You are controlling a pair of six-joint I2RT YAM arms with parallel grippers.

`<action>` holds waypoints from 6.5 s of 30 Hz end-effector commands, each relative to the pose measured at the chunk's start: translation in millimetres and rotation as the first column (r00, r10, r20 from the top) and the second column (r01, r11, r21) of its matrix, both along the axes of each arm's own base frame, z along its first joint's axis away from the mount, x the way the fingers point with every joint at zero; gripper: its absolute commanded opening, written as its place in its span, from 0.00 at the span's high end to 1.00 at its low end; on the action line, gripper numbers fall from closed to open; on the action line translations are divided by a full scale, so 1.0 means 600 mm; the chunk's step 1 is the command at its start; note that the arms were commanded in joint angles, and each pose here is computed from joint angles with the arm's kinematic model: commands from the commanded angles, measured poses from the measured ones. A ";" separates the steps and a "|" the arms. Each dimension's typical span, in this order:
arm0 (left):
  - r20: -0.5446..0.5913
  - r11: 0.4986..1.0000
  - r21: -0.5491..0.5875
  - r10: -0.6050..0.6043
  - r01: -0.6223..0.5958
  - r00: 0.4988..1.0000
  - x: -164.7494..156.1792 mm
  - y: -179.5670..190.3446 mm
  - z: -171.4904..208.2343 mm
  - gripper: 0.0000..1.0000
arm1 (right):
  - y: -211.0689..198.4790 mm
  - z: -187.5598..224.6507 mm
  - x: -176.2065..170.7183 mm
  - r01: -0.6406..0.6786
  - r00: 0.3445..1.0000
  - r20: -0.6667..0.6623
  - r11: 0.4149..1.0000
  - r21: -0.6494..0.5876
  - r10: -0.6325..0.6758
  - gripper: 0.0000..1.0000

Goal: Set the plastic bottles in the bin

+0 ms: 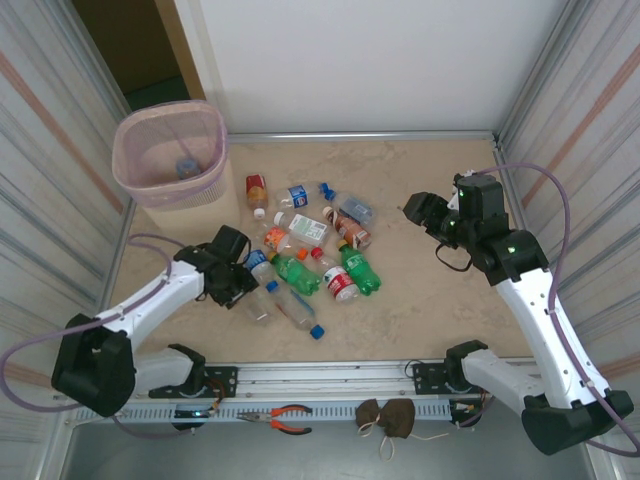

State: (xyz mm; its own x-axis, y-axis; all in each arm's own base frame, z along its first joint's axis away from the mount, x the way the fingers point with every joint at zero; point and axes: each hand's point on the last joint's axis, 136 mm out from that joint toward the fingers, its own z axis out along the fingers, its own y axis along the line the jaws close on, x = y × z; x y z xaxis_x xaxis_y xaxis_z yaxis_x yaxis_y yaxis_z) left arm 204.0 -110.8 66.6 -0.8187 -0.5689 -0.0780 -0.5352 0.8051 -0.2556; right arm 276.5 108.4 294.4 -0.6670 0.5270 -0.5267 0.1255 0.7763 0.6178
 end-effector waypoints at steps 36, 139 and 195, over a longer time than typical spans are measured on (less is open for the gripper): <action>0.605 0.855 0.488 -0.476 0.175 0.638 0.247 0.145 0.605 0.63 | -0.011 0.047 0.000 0.000 0.996 0.084 0.999 -0.033 0.003 0.38; 0.456 0.922 0.019 -0.352 0.386 0.818 0.115 -0.025 0.279 0.33 | 0.102 -0.091 0.010 -0.260 0.963 -0.130 0.943 -0.206 0.237 0.37; 0.223 0.970 -0.171 -0.134 0.174 0.966 0.108 -0.035 -0.013 0.45 | 0.098 -0.099 0.001 -0.258 0.963 -0.144 0.936 -0.240 0.228 0.36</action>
